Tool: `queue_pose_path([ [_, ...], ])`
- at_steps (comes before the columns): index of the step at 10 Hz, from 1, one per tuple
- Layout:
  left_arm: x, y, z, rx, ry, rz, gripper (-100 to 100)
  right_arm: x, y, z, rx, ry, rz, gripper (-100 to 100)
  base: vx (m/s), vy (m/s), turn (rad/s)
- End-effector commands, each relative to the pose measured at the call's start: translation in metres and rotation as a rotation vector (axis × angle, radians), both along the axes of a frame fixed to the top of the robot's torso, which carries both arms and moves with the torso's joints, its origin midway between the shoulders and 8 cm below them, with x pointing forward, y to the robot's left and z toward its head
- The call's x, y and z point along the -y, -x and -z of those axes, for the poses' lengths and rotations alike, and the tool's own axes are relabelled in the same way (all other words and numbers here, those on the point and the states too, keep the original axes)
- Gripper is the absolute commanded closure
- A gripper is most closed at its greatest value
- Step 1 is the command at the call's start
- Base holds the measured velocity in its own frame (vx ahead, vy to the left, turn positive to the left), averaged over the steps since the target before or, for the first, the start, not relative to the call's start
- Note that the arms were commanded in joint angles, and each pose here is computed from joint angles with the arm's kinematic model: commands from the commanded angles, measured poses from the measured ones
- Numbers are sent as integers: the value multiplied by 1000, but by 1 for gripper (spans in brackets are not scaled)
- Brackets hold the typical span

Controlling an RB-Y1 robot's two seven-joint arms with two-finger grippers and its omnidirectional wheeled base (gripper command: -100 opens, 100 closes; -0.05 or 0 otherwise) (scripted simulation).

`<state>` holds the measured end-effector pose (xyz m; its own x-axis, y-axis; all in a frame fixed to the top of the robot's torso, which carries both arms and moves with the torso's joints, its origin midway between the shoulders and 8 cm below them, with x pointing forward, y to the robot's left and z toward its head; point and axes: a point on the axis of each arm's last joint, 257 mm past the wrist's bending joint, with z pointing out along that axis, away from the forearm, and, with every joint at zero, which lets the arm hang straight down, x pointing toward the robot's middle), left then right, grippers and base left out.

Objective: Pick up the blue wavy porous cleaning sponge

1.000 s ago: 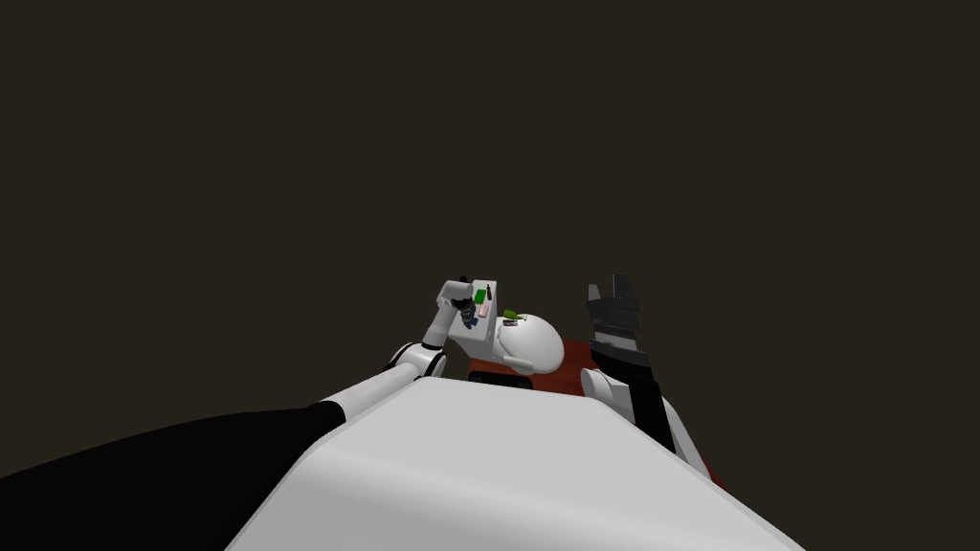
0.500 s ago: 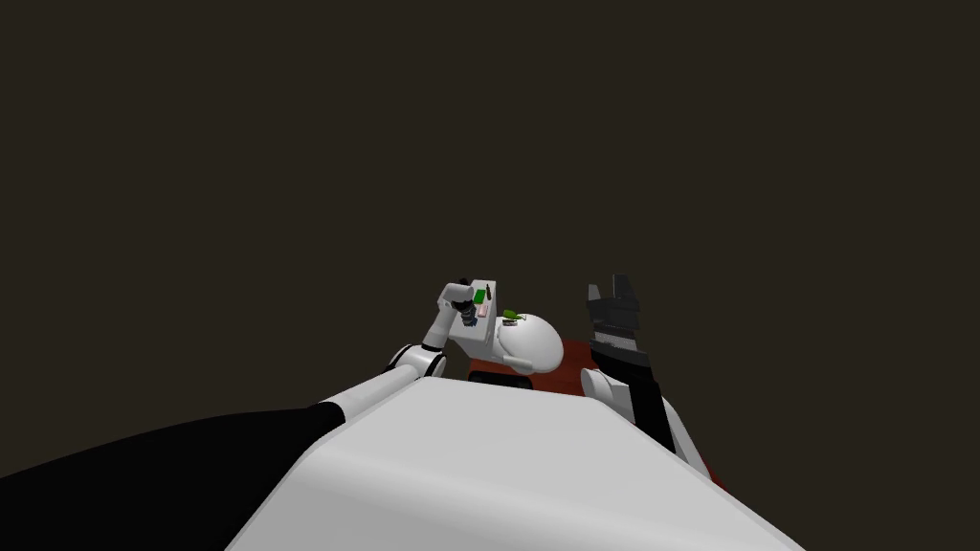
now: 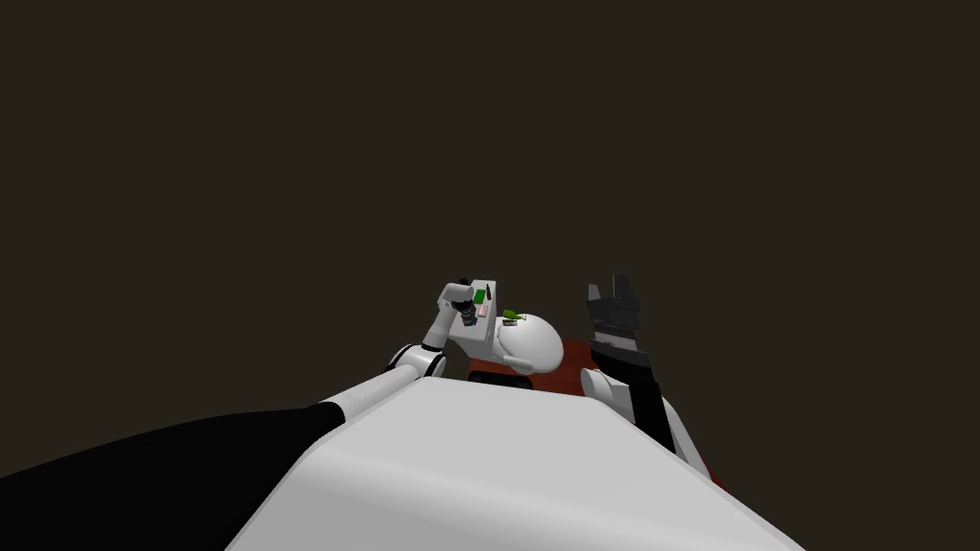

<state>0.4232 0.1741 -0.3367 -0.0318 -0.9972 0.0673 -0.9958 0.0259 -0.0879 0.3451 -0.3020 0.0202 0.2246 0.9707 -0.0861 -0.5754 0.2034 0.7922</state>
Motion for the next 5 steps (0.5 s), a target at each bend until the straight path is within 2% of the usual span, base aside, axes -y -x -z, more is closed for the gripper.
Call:
queue_pose_path([
  [1,2,0,-9,0,1,2,100,0,0,0,0,0,0,0,1,3,22],
  [3,2,1,-19,0,0,4,100,0,0,0,0,0,0,0,4,4,18],
  [4,3,1,-16,2,1,4,100,0,0,0,0,0,0,0,0,0,0],
  [5,3,1,-16,1,0,4,0,0,0,0,0,0,0,0,0,0,0],
])
